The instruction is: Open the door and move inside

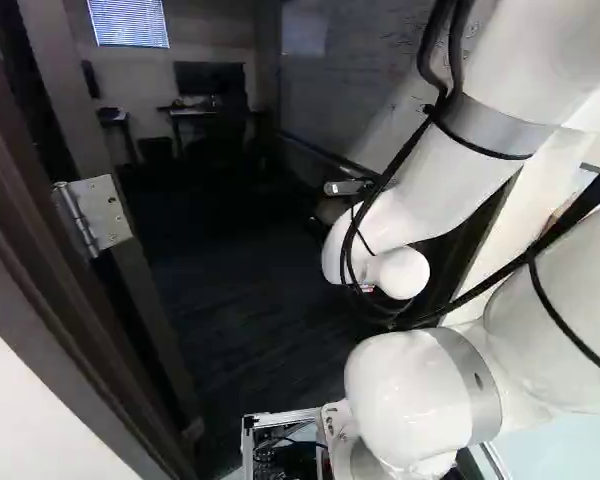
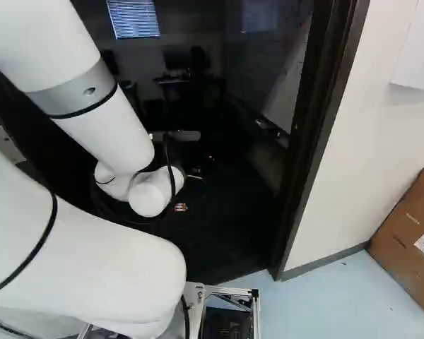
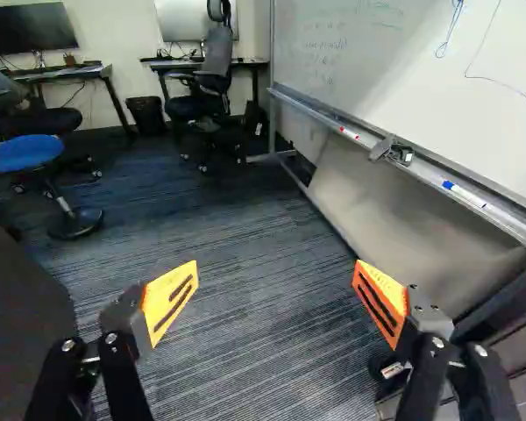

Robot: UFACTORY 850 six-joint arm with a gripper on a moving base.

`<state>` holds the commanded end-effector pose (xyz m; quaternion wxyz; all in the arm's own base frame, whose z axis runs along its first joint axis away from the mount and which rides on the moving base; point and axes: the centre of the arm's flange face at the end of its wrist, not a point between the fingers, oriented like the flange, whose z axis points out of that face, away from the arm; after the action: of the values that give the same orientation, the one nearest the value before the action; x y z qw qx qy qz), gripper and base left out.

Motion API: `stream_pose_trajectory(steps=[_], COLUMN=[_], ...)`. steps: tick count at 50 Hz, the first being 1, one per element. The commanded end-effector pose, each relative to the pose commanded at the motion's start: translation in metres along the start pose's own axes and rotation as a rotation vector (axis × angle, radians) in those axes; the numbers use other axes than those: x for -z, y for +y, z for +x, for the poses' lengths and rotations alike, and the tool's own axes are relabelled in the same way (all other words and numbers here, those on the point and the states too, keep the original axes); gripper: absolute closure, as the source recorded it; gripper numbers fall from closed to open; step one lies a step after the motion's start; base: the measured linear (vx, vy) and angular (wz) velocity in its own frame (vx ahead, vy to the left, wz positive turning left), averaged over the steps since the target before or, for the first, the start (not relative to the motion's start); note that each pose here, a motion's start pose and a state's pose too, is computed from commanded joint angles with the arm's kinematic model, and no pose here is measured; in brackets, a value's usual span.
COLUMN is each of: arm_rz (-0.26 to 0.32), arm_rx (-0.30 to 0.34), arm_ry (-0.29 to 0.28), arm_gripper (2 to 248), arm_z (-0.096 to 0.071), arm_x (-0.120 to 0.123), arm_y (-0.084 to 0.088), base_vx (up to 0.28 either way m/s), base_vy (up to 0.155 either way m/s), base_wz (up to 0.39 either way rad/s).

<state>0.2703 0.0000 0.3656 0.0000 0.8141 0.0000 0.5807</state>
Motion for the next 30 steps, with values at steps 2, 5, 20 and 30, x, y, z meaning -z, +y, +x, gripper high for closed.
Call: stream_pose_trajectory(steps=[2, 5, 20, 30], arm_rz=[0.000, 0.000, 0.000, 0.000], arm_rx=[0.000, 0.000, 0.000, 0.000], arm_ry=[0.000, 0.000, 0.000, 0.000], arm_gripper=[3, 3, 3, 3], arm_z=[0.0000, 0.0000, 0.0000, 0.0000], arm_x=[0.0000, 0.0000, 0.0000, 0.0000], arm_y=[0.0000, 0.0000, 0.0000, 0.0000], base_vx=[0.069, 0.067, 0.086, 0.102], base_vy=[0.003, -0.001, 0.002, 0.002], base_wz=[-0.003, -0.008, -0.009, -0.008])
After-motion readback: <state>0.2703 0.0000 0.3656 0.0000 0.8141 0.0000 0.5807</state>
